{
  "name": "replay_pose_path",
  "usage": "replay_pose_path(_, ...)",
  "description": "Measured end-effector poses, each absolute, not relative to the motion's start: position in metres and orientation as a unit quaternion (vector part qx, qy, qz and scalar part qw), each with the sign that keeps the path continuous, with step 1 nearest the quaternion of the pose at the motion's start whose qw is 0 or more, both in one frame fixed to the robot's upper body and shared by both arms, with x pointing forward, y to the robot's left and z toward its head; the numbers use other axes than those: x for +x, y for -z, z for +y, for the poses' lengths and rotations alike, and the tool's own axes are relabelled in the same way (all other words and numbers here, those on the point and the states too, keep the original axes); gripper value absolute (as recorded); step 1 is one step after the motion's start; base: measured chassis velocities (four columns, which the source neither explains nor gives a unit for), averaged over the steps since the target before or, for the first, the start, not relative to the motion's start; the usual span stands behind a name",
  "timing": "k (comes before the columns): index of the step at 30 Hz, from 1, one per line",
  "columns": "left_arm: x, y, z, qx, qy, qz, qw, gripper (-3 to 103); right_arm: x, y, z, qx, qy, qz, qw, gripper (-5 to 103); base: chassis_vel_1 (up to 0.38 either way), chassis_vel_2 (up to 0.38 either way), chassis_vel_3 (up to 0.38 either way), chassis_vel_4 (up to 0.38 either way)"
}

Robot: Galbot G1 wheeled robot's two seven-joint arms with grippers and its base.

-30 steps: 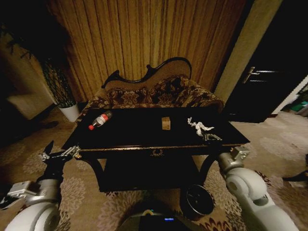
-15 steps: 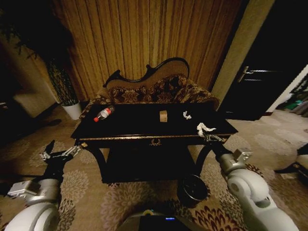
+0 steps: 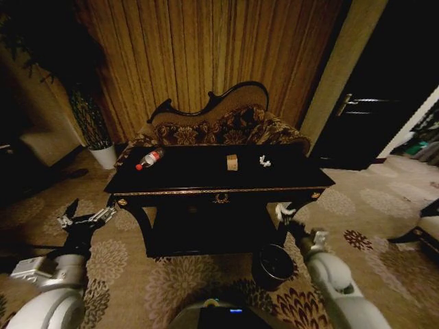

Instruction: Move to the front of the table and place the trash on the table into the trash bin.

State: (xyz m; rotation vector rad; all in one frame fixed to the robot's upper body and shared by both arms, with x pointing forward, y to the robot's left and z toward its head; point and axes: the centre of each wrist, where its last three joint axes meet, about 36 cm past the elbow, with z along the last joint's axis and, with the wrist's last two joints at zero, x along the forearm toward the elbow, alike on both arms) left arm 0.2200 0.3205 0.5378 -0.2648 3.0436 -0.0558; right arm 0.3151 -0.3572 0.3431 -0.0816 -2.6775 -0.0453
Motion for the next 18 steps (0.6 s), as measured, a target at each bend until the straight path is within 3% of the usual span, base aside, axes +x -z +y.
replay_pose_path(18, 0.218, -0.537, 0.318, -0.084, 0.019, 0.996, 0.038, 100, 0.332, -0.203, -0.415, -0.107, -0.028, -0.935, 0.336, 0, 0.0, 0.0, 0.0, 0.0)
